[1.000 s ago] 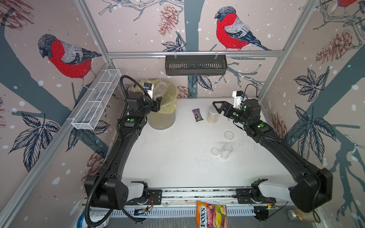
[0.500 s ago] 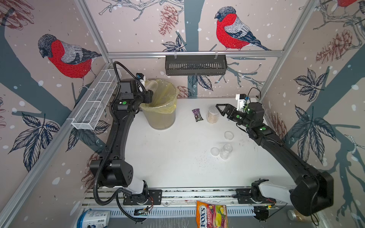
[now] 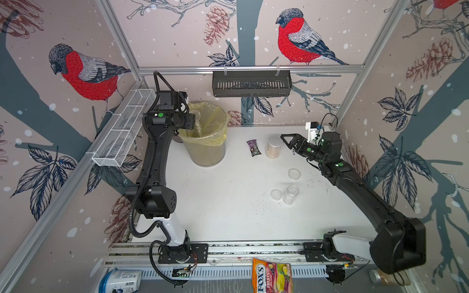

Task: Empty moldy rice from jars
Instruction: Pour the moldy rice from the jar into the trash bin, then place the jar at the center of the board.

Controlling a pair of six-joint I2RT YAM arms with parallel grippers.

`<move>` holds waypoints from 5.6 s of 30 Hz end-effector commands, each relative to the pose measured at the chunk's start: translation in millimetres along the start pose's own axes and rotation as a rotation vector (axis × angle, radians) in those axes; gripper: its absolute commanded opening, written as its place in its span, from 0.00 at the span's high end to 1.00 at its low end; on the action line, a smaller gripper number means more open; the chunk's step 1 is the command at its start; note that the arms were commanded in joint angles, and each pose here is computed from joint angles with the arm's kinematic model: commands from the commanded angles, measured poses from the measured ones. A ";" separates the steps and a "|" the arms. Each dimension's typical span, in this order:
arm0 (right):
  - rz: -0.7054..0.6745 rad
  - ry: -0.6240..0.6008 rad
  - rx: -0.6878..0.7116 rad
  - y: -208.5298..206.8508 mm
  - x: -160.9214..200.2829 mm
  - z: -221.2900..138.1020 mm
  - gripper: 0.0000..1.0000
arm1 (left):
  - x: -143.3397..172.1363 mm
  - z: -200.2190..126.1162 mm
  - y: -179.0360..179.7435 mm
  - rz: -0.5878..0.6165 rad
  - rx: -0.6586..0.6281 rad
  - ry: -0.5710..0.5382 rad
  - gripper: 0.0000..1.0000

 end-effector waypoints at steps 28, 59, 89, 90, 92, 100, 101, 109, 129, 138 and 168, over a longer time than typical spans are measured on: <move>0.002 0.035 0.009 -13.2 -6.7 9.1 0.00 | 5.6 54.3 -41.1 0.138 0.041 0.195 0.89; -0.008 0.039 0.011 -12.9 -11.8 17.0 0.00 | 10.8 62.1 -15.9 0.117 0.038 0.208 0.91; -0.058 0.079 -0.046 11.2 -16.3 38.6 0.00 | -2.0 17.8 -16.5 0.039 0.183 0.036 0.93; -0.068 0.083 -0.043 13.6 -16.5 39.7 0.00 | -2.4 13.6 -17.6 0.039 0.194 0.017 0.93; -0.113 0.105 -0.033 21.0 -18.1 42.7 0.00 | -3.9 3.4 -19.3 0.034 0.217 -0.036 0.93; -0.213 0.138 -0.080 45.5 -23.5 45.7 0.00 | -1.8 -50.9 -18.8 0.048 0.184 -0.285 0.91; -0.217 0.138 -0.102 49.4 -23.3 46.7 0.00 | 0.2 -56.8 -19.1 0.051 0.184 -0.310 0.91; -0.312 0.171 -0.279 88.2 -23.8 52.0 0.00 | 19.9 -89.0 -31.5 0.063 0.305 -0.481 0.91; -0.329 0.215 -0.475 106.8 -53.4 25.6 0.04 | 102.3 -70.3 -154.4 0.344 0.903 -0.691 0.90; -0.286 0.326 -0.487 109.2 -34.8 39.9 0.11 | 107.4 -47.5 -163.9 0.372 0.945 -0.636 0.92; -0.304 0.480 -0.506 108.3 5.6 62.4 0.95 | 105.4 -38.6 -166.4 0.365 0.942 -0.636 0.52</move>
Point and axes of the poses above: each gripper's point midway between its finger pads, its own z axis out along the fingers, its own y axis along the line the jaws close on, x = y × z, the point moved 10 cm from there along -z, back along the fingers, and after that the axes turned 3 degrees about -z, right-handed, at the moved point
